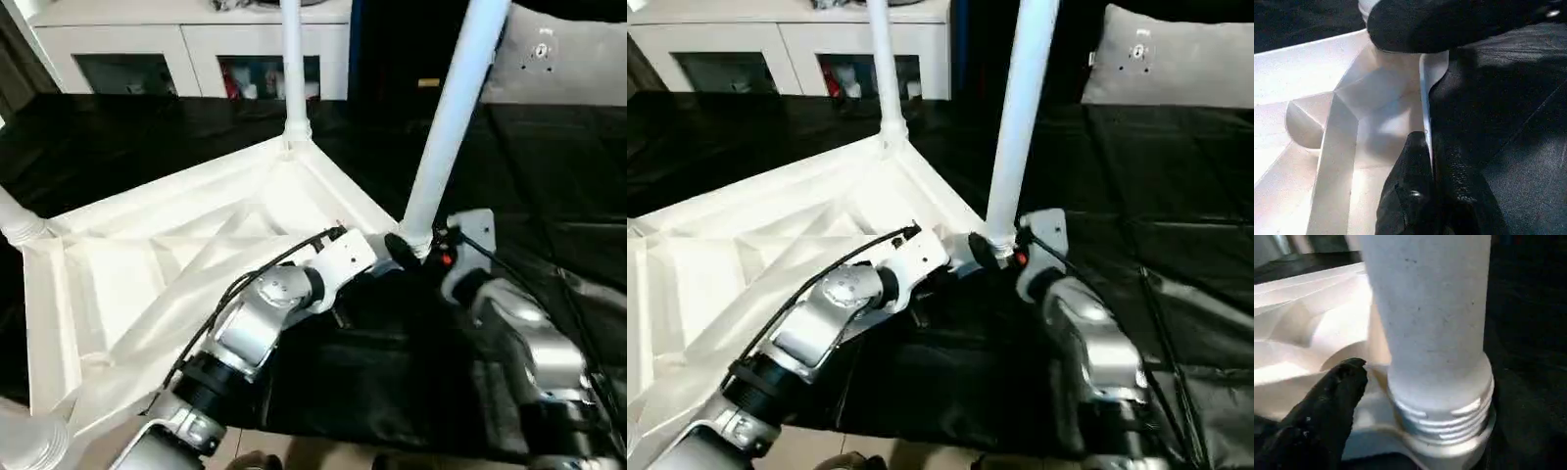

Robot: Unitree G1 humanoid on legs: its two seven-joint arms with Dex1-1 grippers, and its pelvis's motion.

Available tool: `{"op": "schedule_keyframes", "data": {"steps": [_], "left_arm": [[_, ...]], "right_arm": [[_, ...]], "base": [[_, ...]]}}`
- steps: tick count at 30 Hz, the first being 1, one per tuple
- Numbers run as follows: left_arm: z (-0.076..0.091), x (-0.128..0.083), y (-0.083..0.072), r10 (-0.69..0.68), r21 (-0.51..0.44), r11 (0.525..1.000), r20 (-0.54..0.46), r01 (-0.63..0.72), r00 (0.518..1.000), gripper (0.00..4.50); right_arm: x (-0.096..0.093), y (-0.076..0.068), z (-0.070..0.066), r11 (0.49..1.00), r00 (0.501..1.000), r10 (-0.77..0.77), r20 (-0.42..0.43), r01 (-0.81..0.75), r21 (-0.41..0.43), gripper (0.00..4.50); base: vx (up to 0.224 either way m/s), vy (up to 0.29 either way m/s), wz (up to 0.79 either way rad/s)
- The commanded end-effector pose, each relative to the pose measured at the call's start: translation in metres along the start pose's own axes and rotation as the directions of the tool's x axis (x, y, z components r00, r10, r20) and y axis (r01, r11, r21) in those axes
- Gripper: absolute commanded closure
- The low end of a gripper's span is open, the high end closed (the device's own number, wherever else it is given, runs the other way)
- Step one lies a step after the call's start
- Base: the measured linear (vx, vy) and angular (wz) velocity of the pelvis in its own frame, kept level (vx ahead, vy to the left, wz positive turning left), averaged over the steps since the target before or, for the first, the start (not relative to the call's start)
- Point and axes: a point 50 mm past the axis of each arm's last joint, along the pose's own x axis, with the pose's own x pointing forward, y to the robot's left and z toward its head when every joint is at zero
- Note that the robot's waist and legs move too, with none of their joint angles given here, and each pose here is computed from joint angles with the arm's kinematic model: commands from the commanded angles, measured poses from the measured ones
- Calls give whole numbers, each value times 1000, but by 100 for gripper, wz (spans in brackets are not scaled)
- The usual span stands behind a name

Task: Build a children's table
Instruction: Rotate leg to tighten

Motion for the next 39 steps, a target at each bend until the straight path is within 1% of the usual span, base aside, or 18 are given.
{"op": "schedule_keyframes", "data": {"steps": [1, 3, 6, 8, 10, 11, 12, 15, 16, 21, 23, 25, 28, 33, 34, 35, 37, 39], "left_arm": [[-2, -5, 5, -30, 53, 998, -2, 30, 1000, 450], [-7, -11, 10, -77, 92, 993, -14, 78, 997, 450], [-12, -20, 13, -168, 144, 975, -26, 170, 985, 450], [-15, -25, 14, -223, 173, 959, -39, 226, 974, 450], [-17, -27, 15, -249, 191, 948, -53, 255, 967, 450], [-19, -30, 15, -281, 219, 932, -69, 289, 957, 450], [-22, -36, 17, -340, 260, 898, -98, 354, 935, 450], [-23, -40, 18, -379, 269, 880, -102, 392, 920, 450], [-23, -41, 18, -409, 272, 865, -102, 421, 907, 450], [-20, -43, 17, -459, 290, 836, -94, 466, 883, 450], [-20, -43, 17, -469, 296, 829, -93, 474, 878, 450], [-20, -42, 16, -486, 307, 817, -91, 489, 869, 450], [-20, -41, 15, -494, 308, 812, -89, 496, 865, 450], [-21, -41, 14, -501, 308, 808, -92, 503, 861, 450], [-22, -41, 15, -500, 309, 808, -93, 502, 861, 450], [-22, -41, 15, -499, 309, 808, -94, 501, 862, 450], [-23, -40, 16, -495, 309, 810, -95, 499, 863, 450], [-23, -40, 16, -494, 308, 811, -95, 498, 864, 450]], "right_arm": [[-5, 4, 2, 995, 995, 97, -6, -97, -29, 5], [-15, -5, 4, 982, 987, 157, -42, -160, -103, 5], [-25, -13, 9, 959, 974, 211, -80, -222, -174, 5], [-28, -16, 12, 942, 965, 241, -106, -259, -215, 5], [-29, -16, 13, 930, 958, 262, -120, -284, -233, 5], [-31, -16, 14, 919, 948, 289, -137, -314, -238, 5], [-35, -15, 16, 884, 911, 373, -175, -407, -231, 5], [-37, -14, 17, 851, 879, 431, -205, -471, -232, 5], [-38, -12, 17, 822, 853, 469, -232, -517, -239, 5], [-35, -6, 16, 775, 809, 525, -264, -583, -244, 5], [-34, -4, 15, 764, 796, 544, -266, -601, -236, 31], [-33, -1, 14, 740, 767, 581, -275, -637, -216, 38], [-32, 0, 13, 732, 757, 593, -275, -649, -208, 72], [-32, 0, 11, 724, 744, 605, -284, -663, -192, 109], [-32, 0, 10, 723, 742, 605, -288, -664, -191, 128], [-32, 0, 10, 723, 741, 605, -290, -665, -190, 128], [-32, 0, 8, 722, 738, 607, -296, -667, -184, 154], [-31, 1, 7, 721, 734, 611, -295, -670, -174, 162]], "base": [[0, 0, 0], [0, 0, 0], [0, 0, 0], [0, 0, 0], [0, 0, 0], [0, 0, 0], [0, 0, 0], [0, 0, 0], [0, 0, 0], [0, 0, 0], [0, 0, 0], [0, 0, 0], [0, 0, 0], [0, 0, 0], [0, 0, 0], [0, 0, 0], [0, 0, 0], [0, 0, 0]]}}
